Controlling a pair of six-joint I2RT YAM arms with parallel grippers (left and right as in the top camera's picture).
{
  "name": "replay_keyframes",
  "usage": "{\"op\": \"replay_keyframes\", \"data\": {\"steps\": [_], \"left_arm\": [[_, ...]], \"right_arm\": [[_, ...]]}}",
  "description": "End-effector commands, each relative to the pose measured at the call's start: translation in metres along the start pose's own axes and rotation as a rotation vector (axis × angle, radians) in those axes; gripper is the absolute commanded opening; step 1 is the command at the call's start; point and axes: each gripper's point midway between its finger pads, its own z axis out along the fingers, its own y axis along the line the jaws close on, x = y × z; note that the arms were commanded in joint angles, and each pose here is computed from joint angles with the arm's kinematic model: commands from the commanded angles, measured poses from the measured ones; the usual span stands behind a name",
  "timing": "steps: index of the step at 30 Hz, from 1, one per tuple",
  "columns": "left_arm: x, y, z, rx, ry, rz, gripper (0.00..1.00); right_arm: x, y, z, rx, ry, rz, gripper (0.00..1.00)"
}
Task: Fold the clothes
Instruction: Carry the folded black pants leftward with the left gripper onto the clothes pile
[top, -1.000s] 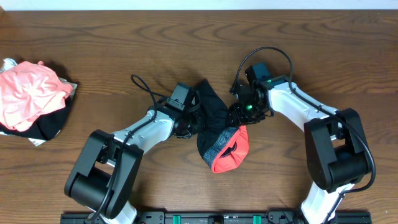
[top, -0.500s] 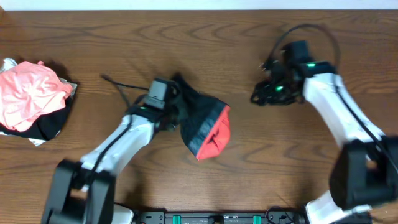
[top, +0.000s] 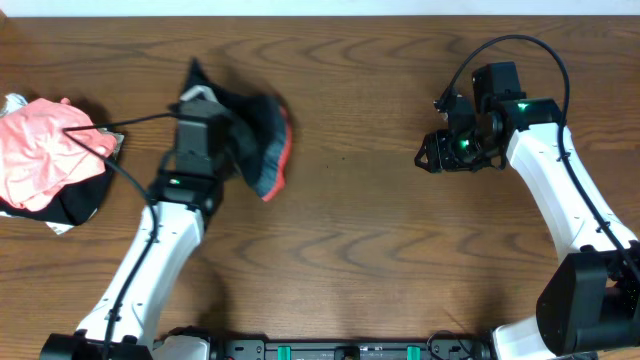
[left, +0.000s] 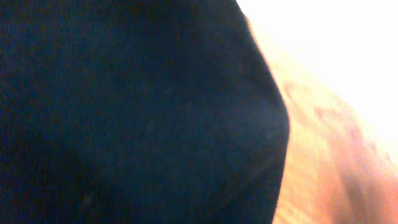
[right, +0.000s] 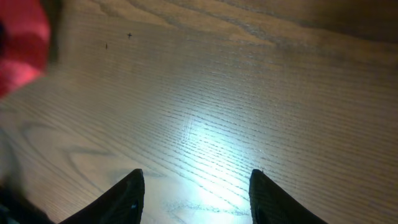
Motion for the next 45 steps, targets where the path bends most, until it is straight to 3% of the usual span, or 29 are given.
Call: {"op": "replay_keyframes", "data": {"steps": [1, 9, 16, 21, 30, 45], "left_arm": [[-0.076, -0.007, -0.024, 0.006, -0.187, 0.008, 0.06], [-0.196, 0.023, -0.072, -0.049, -0.454, -0.040, 0.06], [-0.255, 0.099, -0.085, -0.177, -0.588, -0.133, 0.06], [-0.273, 0.167, -0.085, -0.279, -0.636, -0.215, 0.06], [-0.271, 0.229, -0.063, -0.362, -0.613, -0.271, 0.06], [-0.302, 0.213, -0.066, -0.250, -0.740, -0.241, 0.06]], "right_arm": [[0.001, 0.001, 0.001, -0.002, 0.004, -0.020, 0.52], [0.001, 0.002, 0.001, -0.003, 0.006, -0.023, 0.52], [0.002, 0.002, 0.002, -0.003, 0.010, -0.021, 0.52], [0.009, 0.001, 0.005, -0.002, 0.031, -0.013, 0.52], [0.025, -0.005, 0.018, -0.002, 0.072, 0.007, 0.52], [0.025, -0.006, 0.021, -0.002, 0.065, 0.008, 0.52]]}}
